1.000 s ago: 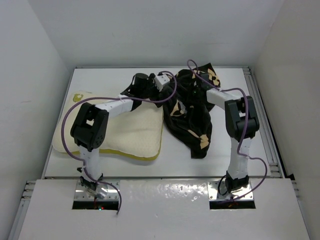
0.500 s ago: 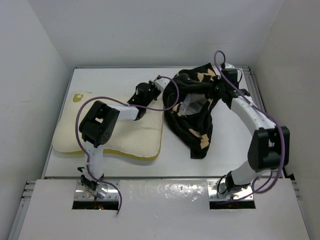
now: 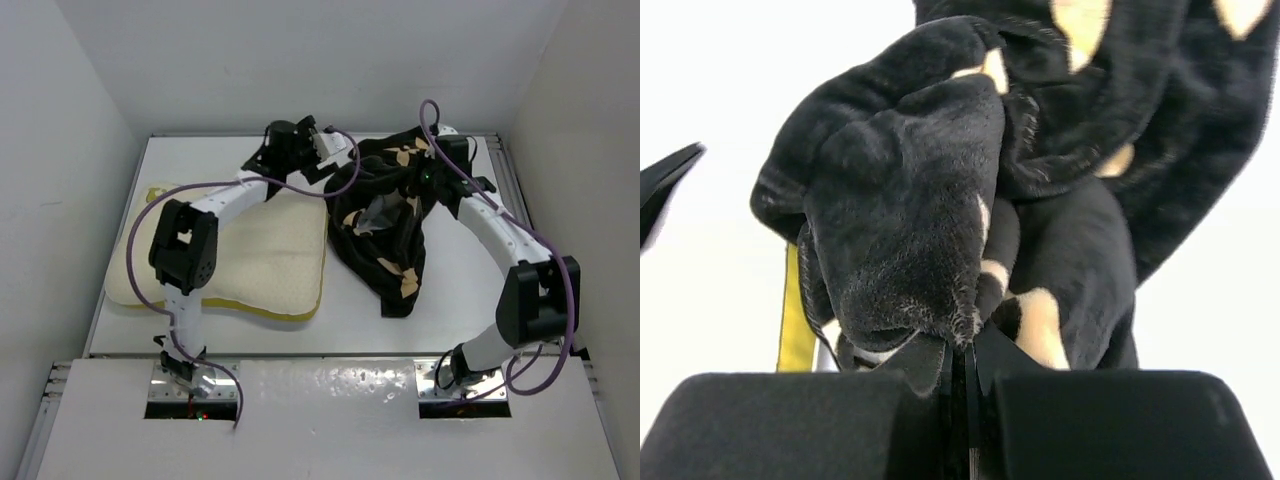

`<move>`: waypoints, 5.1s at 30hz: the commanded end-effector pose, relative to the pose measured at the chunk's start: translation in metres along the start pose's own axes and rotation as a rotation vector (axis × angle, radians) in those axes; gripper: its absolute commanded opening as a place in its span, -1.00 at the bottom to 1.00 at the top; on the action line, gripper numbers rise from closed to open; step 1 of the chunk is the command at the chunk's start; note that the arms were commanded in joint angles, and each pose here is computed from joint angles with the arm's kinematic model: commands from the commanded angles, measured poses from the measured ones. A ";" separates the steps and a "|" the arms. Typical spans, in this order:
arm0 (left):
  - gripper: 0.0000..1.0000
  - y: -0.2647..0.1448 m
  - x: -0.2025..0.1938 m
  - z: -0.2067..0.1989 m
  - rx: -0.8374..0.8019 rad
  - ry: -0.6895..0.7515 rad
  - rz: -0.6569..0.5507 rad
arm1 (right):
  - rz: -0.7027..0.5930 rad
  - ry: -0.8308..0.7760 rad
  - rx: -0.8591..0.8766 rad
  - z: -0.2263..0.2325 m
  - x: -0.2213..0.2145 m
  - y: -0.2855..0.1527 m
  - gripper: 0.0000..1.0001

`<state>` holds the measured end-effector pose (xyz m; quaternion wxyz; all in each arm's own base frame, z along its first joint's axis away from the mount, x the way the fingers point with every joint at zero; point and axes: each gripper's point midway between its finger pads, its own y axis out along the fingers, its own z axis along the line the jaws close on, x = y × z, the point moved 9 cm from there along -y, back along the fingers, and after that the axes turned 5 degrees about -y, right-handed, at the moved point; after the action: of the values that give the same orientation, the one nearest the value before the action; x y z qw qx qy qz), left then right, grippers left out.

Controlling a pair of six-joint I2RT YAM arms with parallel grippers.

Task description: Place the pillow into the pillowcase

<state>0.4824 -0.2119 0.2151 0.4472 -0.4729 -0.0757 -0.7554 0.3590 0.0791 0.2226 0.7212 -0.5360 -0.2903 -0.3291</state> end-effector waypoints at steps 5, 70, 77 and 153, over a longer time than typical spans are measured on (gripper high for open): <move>0.99 -0.087 -0.071 0.014 -0.636 0.151 0.262 | -0.037 -0.013 0.089 0.023 0.011 0.007 -1.00; 0.99 -0.263 -0.040 0.051 -0.187 -0.212 0.209 | 0.000 0.080 0.252 0.060 0.010 0.099 -1.00; 0.99 -0.150 -0.059 0.032 -0.347 -0.283 0.314 | 0.028 0.072 0.256 0.059 0.006 0.096 -1.00; 0.77 -0.036 0.005 0.033 -0.058 -0.675 0.159 | 0.089 0.283 0.107 0.009 -0.045 -0.030 -1.00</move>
<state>0.4681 -0.1769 0.1653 0.4908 -0.7530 -0.1179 -0.4221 0.3087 0.0965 0.2218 0.7749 -0.4898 -0.2325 -0.3249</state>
